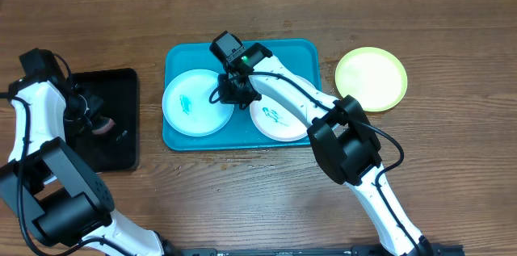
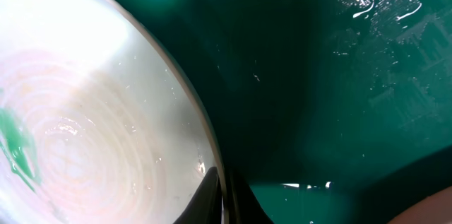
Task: Clean dirty plates on tray and stack at the side
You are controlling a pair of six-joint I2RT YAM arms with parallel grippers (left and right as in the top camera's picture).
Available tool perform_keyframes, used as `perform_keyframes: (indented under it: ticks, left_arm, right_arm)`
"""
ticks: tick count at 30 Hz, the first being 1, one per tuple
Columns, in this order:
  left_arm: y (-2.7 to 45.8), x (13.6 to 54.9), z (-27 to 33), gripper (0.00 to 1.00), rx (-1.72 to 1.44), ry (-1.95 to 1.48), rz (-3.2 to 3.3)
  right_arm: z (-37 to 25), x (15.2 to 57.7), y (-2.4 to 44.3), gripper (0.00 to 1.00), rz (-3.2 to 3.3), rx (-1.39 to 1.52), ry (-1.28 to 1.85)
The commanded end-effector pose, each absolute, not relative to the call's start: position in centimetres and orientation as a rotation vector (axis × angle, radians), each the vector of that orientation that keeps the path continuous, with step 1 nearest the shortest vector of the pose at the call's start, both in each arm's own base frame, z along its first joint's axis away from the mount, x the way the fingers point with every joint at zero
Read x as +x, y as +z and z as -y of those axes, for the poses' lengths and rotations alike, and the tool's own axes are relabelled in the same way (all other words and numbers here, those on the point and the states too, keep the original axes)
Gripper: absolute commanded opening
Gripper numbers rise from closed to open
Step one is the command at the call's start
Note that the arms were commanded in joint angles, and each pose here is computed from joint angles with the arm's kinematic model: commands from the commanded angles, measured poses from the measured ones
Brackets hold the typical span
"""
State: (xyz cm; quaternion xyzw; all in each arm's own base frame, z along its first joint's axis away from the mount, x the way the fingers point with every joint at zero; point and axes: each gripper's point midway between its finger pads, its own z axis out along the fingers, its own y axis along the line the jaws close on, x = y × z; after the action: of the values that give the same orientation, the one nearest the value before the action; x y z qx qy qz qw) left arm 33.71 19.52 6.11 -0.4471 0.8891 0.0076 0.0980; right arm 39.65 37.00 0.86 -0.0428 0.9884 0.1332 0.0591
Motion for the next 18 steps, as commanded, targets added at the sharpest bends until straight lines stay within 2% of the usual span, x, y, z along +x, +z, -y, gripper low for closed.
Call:
perform_keyframes:
  ticks: [1,5,9,18]
  left_arm:
    - [3.0,32.3,-18.4,0.04,-1.298,0.020,-2.697]
    - [0.7,31.3,-18.1,0.05,-1.305,0.030,-2.698]
    - [1.5,31.8,-18.6,0.04,-1.305,0.033,-2.684]
    - [10.4,34.5,-19.4,0.04,-1.262,-0.005,-2.662]
  right_arm:
    - [-35.4,39.8,-1.7,0.04,-3.004,-0.112,0.267]
    - [-35.3,39.8,-1.7,0.04,-3.004,-0.129,0.264]
    - [-35.3,39.7,-1.7,0.04,-3.002,-0.168,0.259]
    - [-35.3,39.8,-1.7,0.04,-2.998,-0.174,0.256]
